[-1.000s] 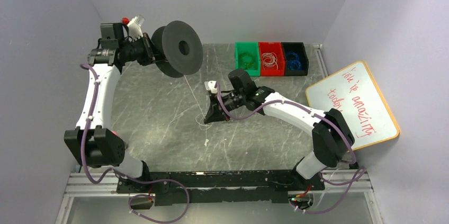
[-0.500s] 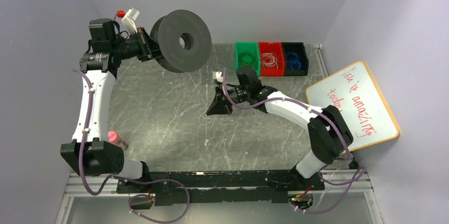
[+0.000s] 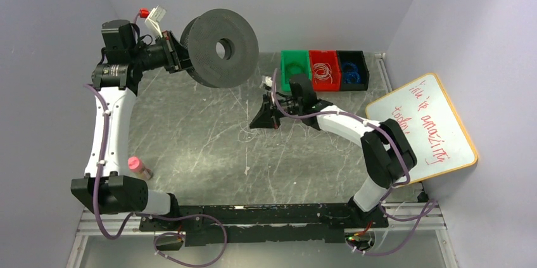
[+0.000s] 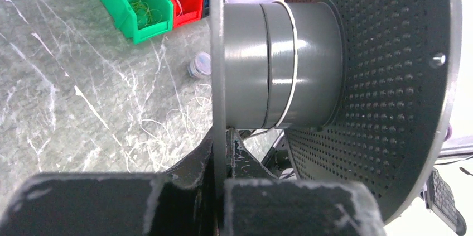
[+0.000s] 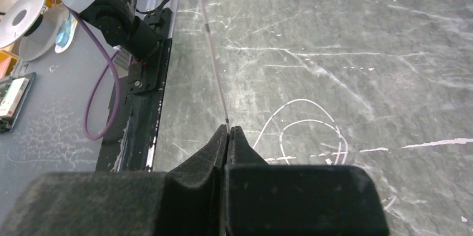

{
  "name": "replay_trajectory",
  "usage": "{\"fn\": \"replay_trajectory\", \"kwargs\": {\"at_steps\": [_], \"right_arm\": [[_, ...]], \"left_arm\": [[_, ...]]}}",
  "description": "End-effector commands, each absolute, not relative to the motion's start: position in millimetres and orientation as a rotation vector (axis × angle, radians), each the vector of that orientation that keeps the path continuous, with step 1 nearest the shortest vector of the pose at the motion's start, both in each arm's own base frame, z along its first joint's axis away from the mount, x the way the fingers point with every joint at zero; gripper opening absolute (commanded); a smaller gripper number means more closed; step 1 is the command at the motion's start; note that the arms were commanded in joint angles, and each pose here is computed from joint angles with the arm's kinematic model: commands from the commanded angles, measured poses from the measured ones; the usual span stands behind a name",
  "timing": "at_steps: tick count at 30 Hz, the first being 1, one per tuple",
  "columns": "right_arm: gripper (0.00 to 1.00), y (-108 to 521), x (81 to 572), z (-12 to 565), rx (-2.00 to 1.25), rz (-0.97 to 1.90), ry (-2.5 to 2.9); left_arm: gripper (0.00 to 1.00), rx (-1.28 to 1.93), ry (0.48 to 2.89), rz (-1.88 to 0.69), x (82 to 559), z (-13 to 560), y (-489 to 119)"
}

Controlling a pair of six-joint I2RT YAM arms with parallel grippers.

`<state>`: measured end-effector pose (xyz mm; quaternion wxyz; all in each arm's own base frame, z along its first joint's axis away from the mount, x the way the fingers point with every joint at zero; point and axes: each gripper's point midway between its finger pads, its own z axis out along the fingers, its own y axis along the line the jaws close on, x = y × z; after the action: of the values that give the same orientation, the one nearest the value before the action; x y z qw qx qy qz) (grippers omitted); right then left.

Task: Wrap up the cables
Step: Wrap the cable around the cable reel.

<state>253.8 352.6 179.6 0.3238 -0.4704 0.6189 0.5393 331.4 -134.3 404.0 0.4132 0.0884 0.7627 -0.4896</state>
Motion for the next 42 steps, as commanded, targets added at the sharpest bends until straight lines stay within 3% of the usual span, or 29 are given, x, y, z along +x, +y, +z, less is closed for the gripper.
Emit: {"fn": "replay_trajectory", "kwargs": {"at_steps": [1, 6, 16, 33, 42], "right_arm": [[0.00, 350, 249, 163, -1.221, 1.450, 1.710], [0.00, 340, 295, 152, -1.037, 1.233, 1.841], [0.00, 302, 321, 197, -0.906, 1.328, 1.833], [0.00, 292, 305, 285, -0.989, 1.394, 1.767], [0.00, 289, 278, 326, -1.040, 1.463, 1.650]], "left_arm": [[0.02, 0.392, 1.705, -1.194, 301, 475, -139], [0.02, 0.410, 1.708, -1.157, 295, 480, -138], [0.02, 0.628, 1.825, -0.960, 274, 422, -127], [0.02, 1.008, 1.954, -0.580, 265, 314, -125], [0.02, 0.899, 2.038, -0.169, 311, 284, -106]]}}
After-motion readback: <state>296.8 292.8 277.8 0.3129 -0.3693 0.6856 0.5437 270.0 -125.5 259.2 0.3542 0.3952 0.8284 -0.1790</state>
